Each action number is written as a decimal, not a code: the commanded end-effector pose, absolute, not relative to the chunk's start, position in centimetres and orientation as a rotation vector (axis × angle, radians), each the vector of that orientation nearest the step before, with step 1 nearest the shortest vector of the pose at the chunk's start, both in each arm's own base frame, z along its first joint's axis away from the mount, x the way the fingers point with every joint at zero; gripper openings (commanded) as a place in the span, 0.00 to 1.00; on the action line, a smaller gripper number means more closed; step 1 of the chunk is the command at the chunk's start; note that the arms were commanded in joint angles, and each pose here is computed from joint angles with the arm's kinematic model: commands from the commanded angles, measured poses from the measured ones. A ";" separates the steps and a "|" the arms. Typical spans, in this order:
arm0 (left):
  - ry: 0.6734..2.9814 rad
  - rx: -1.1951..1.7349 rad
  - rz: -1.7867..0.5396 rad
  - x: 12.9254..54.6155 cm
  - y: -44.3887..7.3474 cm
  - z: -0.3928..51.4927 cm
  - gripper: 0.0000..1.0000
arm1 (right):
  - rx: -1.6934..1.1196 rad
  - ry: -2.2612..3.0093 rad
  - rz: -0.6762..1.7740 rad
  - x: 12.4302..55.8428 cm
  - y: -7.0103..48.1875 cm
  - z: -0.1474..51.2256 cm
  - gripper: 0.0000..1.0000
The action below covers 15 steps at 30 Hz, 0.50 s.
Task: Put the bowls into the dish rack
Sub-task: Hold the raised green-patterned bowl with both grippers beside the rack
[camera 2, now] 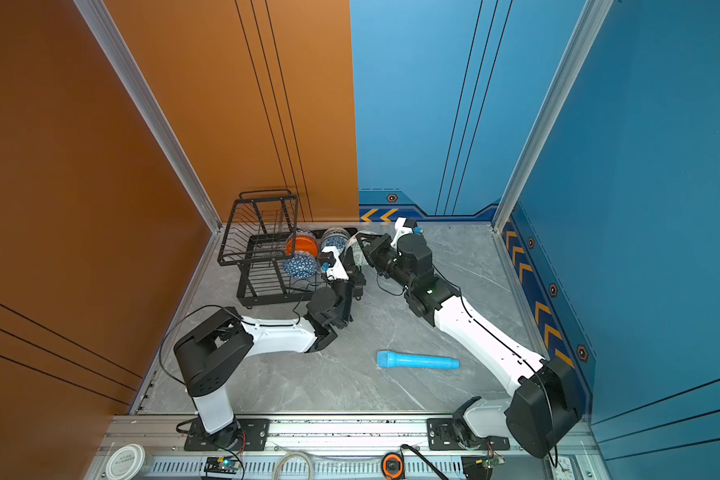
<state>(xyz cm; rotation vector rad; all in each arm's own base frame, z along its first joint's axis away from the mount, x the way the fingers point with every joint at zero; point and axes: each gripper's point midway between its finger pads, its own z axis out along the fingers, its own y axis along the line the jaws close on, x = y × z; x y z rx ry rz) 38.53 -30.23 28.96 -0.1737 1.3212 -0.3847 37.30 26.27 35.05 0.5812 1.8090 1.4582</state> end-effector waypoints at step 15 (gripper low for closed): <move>1.195 -0.266 -0.392 37.3 -27.2 34.2 0.00 | 0.666 1.754 1.105 40.6 21.9 34.9 0.10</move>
